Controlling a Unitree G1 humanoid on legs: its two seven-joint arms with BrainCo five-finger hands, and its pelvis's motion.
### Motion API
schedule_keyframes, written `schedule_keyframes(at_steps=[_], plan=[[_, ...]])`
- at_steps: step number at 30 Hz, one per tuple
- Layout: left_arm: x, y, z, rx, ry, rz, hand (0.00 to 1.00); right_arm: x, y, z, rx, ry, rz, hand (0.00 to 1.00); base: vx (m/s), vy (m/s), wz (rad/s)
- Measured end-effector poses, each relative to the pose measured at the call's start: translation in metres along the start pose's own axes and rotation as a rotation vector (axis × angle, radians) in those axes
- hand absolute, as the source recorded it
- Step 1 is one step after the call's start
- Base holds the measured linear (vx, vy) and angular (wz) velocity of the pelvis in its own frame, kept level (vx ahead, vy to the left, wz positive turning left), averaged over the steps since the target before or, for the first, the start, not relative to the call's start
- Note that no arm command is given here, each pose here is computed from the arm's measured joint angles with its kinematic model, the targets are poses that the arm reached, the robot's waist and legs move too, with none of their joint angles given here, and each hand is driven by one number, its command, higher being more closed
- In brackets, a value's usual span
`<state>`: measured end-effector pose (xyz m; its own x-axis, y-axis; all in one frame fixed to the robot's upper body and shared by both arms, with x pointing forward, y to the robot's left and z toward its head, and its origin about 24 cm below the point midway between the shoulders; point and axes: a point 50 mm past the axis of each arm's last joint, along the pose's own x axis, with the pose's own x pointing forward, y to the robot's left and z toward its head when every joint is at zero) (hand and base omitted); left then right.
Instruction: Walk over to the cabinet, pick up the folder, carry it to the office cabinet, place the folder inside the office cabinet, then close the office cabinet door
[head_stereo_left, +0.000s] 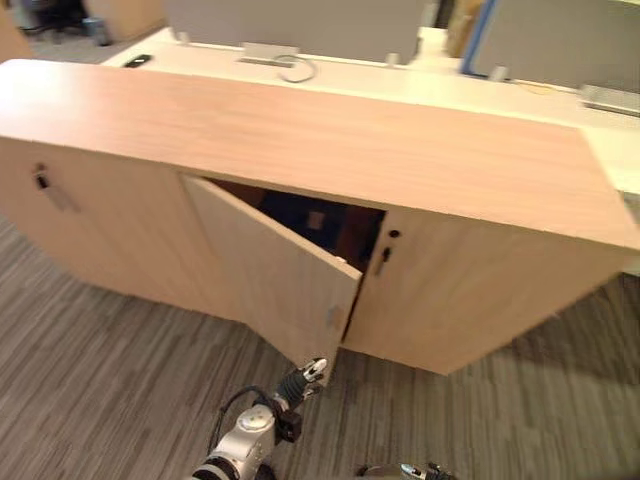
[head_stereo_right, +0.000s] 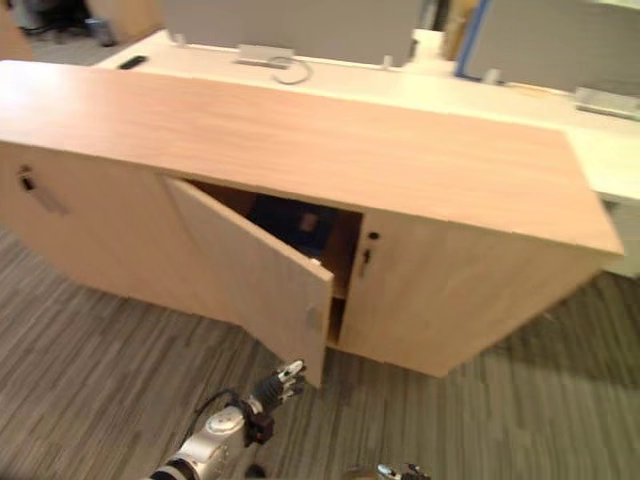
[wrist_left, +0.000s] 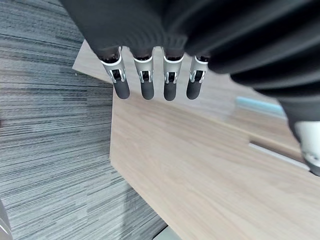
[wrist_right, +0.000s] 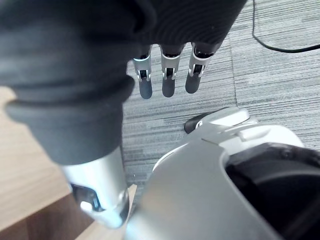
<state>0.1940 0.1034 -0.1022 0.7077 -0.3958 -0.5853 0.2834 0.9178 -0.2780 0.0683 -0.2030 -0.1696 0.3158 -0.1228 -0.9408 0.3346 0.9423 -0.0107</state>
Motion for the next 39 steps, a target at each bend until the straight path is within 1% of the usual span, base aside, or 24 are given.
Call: schedule_keyframes(at_steps=[4, 5, 6, 10, 11, 12, 14, 17, 19, 22, 27, 32, 39], plan=[[-0.012, 0.021, -0.027, -0.095, 0.072, 0.117, 0.0, -0.001, -0.001, -0.002, 0.002, 0.001, -0.005, 0.0, -0.08, -0.094, -0.54], [-0.018, 0.028, -0.037, -0.144, 0.098, 0.17, 0.0, -0.001, -0.003, -0.005, 0.007, 0.009, -0.009, 0.0, -0.04, -0.109, -0.29], [-0.022, 0.033, -0.047, -0.189, 0.124, 0.22, 0.0, -0.002, -0.004, -0.008, 0.018, 0.015, -0.014, 0.0, -0.03, -0.118, -0.21], [-0.035, 0.047, -0.064, -0.266, 0.159, 0.357, 0.0, -0.003, -0.01, -0.013, 0.078, 0.019, -0.042, 0.0, 0.0, -0.16, -0.28], [-0.041, 0.052, -0.072, -0.293, 0.176, 0.415, 0.0, -0.004, -0.015, -0.016, 0.106, 0.02, -0.062, 0.0, 0.06, -0.141, -0.57], [-0.045, 0.056, -0.077, -0.297, 0.191, 0.468, 0.0, -0.005, -0.017, -0.02, 0.126, 0.026, -0.077, 0.0, 0.05, -0.106, -0.48], [-0.046, 0.058, -0.076, -0.29, 0.182, 0.507, 0.0, -0.007, -0.02, -0.027, 0.127, 0.042, -0.094, 0.0, 0.08, -0.114, -0.29], [-0.046, 0.06, -0.075, -0.276, 0.168, 0.54, 0.0, -0.007, -0.02, -0.025, 0.124, 0.039, -0.099, 0.0, 0.07, 0.011, -0.58], [-0.05, 0.06, -0.082, -0.296, 0.189, 0.559, 0.0, -0.007, -0.026, -0.023, 0.118, 0.032, -0.111, 0.0, 0.05, 0.116, -0.82], [-0.06, 0.071, -0.09, -0.316, 0.213, 0.595, 0.0, -0.007, -0.023, -0.025, 0.118, 0.033, -0.098, 0.0, 0.1, 0.194, -0.67], [-0.064, 0.07, -0.097, -0.29, 0.247, 0.57, 0.0, -0.009, -0.026, -0.031, 0.133, 0.04, -0.108, 0.0, 0.02, 0.12, 0.05], [-0.074, 0.07, -0.112, -0.312, 0.302, 0.592, 0.0, -0.009, -0.025, -0.034, 0.142, 0.05, -0.109, 0.0, 0.03, 0.03, 0.04], [-0.076, 0.069, -0.116, -0.331, 0.313, 0.591, 0.0, -0.01, -0.026, -0.038, 0.156, 0.062, -0.112, 0.0, 0.01, -0.002, 0.01]])
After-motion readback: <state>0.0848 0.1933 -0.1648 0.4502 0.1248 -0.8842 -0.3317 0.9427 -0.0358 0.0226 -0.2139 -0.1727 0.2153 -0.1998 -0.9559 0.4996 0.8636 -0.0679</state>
